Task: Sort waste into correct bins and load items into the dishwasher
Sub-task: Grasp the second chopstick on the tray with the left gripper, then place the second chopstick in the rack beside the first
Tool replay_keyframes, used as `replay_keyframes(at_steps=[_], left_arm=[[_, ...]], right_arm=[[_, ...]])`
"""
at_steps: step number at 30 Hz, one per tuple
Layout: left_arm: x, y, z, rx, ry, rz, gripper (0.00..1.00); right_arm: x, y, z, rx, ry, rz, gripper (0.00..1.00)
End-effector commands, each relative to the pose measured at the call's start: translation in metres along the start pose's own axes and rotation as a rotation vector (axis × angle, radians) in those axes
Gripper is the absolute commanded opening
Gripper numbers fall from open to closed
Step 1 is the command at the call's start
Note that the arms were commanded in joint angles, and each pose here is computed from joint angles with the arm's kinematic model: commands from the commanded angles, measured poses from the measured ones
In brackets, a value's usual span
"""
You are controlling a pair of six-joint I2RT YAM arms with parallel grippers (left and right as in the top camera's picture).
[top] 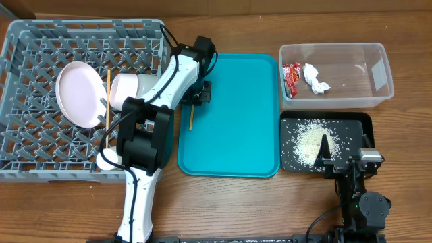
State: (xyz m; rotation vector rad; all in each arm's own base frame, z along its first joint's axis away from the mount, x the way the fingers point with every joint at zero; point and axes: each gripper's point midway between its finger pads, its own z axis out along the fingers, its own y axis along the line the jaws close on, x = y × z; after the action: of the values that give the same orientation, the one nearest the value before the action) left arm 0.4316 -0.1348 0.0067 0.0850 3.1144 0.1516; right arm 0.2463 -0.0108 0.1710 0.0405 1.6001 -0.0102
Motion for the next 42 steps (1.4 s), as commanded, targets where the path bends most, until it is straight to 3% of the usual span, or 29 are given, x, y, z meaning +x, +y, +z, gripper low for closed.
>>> replay_keyframes(at_steps=[1,4,8,13,18,22,29,33,38,41,42], left_arm=[[0.007,-0.005,0.001,0.013,0.033,0.004,0.04],[0.006,-0.003,-0.017,0.019,0.011,0.000,0.04],[-0.004,0.013,-0.107,0.070,-0.164,-0.036,0.04],[0.009,0.048,-0.193,0.077,-0.328,-0.045,0.04],[0.036,0.127,-0.237,-0.182,-0.401,-0.150,0.04],[0.046,0.177,-0.240,-0.307,-0.381,-0.260,0.04],[0.062,0.227,-0.202,-0.278,-0.242,-0.387,0.04],[0.069,0.248,-0.178,-0.280,-0.188,-0.362,0.05],[0.051,0.236,-0.155,-0.118,-0.215,-0.111,0.08],[0.054,0.247,-0.145,-0.108,-0.211,-0.140,0.11],[0.055,0.253,-0.143,-0.110,-0.211,-0.155,0.18]], right_arm=[[0.000,-0.001,0.000,0.002,-0.010,-0.001,1.00],[0.001,-0.001,0.000,0.002,-0.009,-0.001,1.00],[0.000,-0.001,0.000,0.002,-0.010,-0.001,1.00],[0.001,-0.001,0.000,0.002,-0.009,-0.001,1.00],[0.000,-0.001,0.000,0.002,-0.010,-0.001,1.00],[0.001,-0.001,0.000,0.002,-0.009,-0.001,1.00],[0.001,-0.001,0.000,0.002,-0.009,-0.001,1.00],[0.001,-0.001,0.000,0.002,-0.009,-0.001,1.00],[0.000,-0.001,0.000,0.002,-0.010,-0.001,1.00],[0.001,-0.001,0.000,0.002,-0.009,-0.001,1.00],[0.000,-0.001,0.000,0.002,-0.010,-0.001,1.00]])
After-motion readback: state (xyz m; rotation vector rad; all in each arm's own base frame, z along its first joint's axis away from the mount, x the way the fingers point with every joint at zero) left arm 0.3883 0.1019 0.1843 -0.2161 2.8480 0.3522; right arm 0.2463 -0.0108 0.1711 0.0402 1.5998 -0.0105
